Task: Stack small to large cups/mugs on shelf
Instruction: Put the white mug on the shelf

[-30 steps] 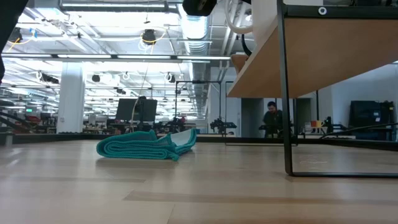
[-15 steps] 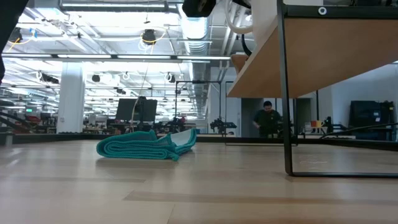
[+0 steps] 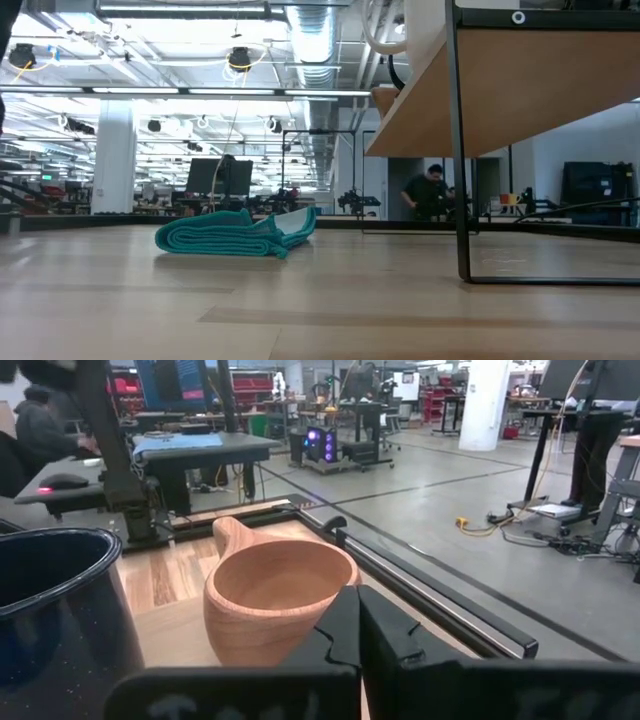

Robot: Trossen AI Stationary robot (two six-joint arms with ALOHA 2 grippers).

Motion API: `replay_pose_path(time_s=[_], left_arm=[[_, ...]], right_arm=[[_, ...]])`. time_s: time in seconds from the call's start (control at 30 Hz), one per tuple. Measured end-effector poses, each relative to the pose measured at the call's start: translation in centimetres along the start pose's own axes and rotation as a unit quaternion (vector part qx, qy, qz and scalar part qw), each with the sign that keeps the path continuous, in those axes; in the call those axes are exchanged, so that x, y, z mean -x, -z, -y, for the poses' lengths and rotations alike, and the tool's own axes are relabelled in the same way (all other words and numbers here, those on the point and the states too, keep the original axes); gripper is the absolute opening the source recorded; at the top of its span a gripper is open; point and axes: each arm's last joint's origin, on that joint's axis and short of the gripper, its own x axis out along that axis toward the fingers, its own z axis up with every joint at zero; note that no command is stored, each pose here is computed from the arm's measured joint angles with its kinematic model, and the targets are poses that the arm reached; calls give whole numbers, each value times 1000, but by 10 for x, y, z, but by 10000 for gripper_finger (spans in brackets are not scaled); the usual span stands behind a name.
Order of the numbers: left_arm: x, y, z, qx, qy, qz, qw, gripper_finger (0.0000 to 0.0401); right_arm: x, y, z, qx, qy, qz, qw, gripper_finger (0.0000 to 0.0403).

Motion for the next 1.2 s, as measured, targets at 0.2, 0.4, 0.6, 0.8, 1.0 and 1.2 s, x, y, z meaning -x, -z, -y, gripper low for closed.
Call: replay_pose_path(time_s=[0.2, 0.4, 0.6, 0.8, 1.0, 1.2], left_arm=[[8, 13, 13, -120, -7, -5, 993, 131], [6, 19, 15, -221, -62, 12, 973, 131], [8, 22, 5, -258, -165, 13, 952, 131], [27, 36, 6, -254, -245, 49, 935, 131], [48, 64, -8, -233, -284, 96, 925, 131], [57, 102, -47, -221, -251, 153, 930, 131]], right_arm=[[0, 0, 0, 0, 0, 0, 1000, 15], [0, 0, 0, -23, 0, 0, 1000, 19], [0, 0, 0, -32, 0, 0, 1000, 14], [0, 0, 0, -30, 0, 0, 1000, 17], [0, 0, 0, -6, 0, 1, 1000, 15], [0, -1, 0, -2, 0, 6, 1000, 20]])
